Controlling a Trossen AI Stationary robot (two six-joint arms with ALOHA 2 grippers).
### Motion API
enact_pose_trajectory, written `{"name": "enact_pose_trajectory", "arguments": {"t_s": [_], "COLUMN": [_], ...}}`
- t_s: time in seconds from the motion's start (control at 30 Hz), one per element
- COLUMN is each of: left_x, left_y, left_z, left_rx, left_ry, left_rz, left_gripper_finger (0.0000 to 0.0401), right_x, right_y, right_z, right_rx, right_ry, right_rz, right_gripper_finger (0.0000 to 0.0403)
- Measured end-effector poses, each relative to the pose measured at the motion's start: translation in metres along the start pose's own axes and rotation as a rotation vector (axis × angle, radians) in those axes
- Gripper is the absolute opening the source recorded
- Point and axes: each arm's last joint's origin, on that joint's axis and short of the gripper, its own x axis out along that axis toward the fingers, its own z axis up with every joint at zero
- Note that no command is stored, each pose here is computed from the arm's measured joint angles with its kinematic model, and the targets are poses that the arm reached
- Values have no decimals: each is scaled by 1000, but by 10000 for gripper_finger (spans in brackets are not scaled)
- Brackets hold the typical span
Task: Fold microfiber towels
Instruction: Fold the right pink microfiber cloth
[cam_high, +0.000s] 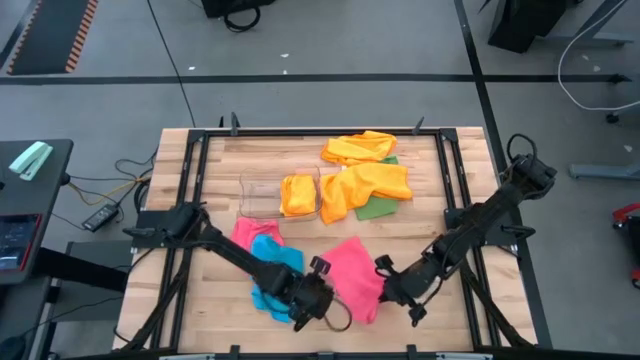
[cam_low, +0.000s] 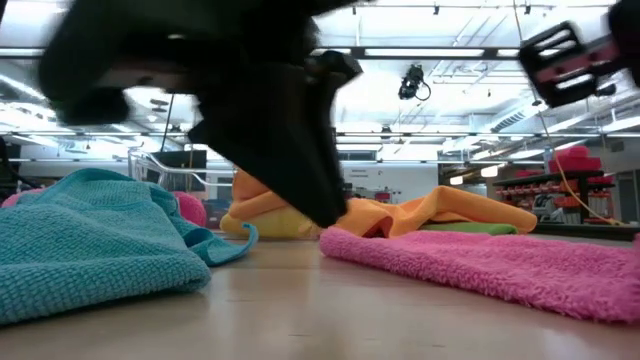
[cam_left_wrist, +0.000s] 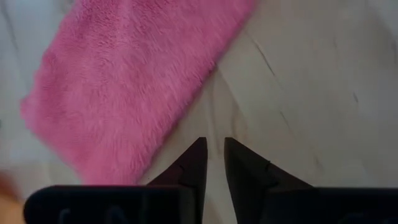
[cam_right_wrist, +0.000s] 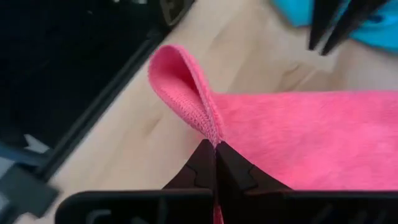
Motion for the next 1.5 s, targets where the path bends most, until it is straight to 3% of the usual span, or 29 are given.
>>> {"name": "enact_pose_trajectory", "arguments": {"t_s": [0.17,0.53,0.83,1.5], "left_x": [-7,-8,-9,-9], "left_y": [-16,-18,-22,-21], "left_z": [-4,-6,-7,-7], "left_rx": [70,61,61,49], "left_ry": [49,60,76,73], "left_rz": [68,70,65,66], "left_gripper_finger": [55,51,49,41], "right_x": [1,6,25,18], "right_y": [-20,-71,-113,-148], "right_z": [4,9,-6,-6], "right_rx": [-35,-82,-74,-71], "right_ry": [-23,-51,7,31], "right_rz": [-50,-185,-221,-302], "right_gripper_finger": [5,5,5,5]}}
